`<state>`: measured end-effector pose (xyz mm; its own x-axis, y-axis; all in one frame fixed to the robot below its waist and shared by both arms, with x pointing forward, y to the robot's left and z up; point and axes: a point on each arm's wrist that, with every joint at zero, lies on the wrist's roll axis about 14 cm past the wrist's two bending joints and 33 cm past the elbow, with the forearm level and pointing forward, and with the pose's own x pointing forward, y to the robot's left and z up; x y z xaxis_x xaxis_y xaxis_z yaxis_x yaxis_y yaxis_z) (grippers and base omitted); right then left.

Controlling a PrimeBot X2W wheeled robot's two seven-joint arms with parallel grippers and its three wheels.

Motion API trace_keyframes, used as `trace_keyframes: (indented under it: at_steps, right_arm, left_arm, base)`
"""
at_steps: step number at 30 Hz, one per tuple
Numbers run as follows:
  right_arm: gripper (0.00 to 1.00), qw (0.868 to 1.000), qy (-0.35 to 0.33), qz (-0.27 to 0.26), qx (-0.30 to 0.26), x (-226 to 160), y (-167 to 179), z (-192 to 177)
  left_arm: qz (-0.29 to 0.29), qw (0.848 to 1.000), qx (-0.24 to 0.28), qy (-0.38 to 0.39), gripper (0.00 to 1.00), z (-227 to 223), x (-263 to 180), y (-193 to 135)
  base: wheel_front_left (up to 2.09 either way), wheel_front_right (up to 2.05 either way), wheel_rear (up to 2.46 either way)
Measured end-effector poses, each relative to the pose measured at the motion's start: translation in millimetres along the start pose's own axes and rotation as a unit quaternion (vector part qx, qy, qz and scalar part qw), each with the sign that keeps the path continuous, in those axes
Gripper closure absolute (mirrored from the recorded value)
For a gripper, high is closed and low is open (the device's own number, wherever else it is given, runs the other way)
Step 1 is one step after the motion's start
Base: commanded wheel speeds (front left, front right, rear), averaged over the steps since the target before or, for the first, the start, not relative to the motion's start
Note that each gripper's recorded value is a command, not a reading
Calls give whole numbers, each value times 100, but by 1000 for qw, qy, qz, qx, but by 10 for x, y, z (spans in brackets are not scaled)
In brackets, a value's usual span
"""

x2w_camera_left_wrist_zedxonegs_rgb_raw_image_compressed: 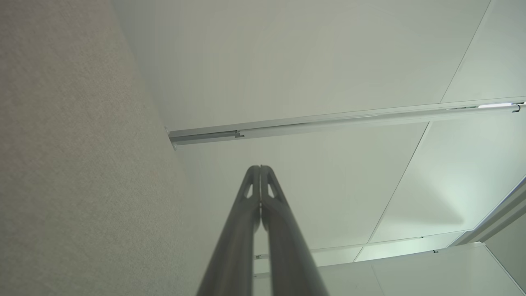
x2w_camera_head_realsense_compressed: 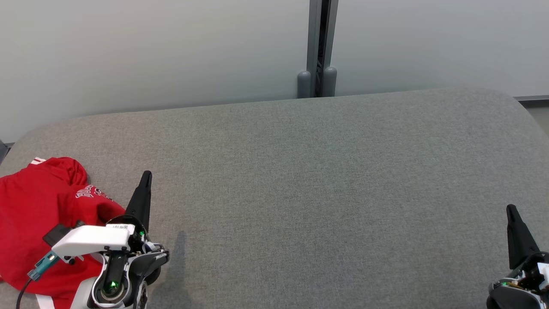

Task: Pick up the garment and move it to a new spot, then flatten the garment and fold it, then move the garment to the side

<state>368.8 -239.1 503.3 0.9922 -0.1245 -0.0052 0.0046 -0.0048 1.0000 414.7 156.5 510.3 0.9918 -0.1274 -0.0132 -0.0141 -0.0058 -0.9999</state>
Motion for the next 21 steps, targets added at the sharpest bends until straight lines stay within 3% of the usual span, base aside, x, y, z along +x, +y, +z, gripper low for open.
trace_keyframes:
  at_steps: [17, 18, 21]
  right_arm:
    - [100, 1000, 0, 0, 0, 0, 0, 0]
    - [0, 1000, 0, 0, 0, 0, 0, 0]
    - [0, 1000, 0, -13, 4, -29, -86, -20]
  left_arm:
    - [0, 1000, 0, 0, 100, 0, 0, 0]
    - [0, 1000, 0, 0, 0, 0, 0, 0]
    - [18, 1000, -4, 0, 0, -17, -52, 127]
  base:
    - [0, 0, 0]
    - [0, 0, 0]
    - [0, 0, 0]
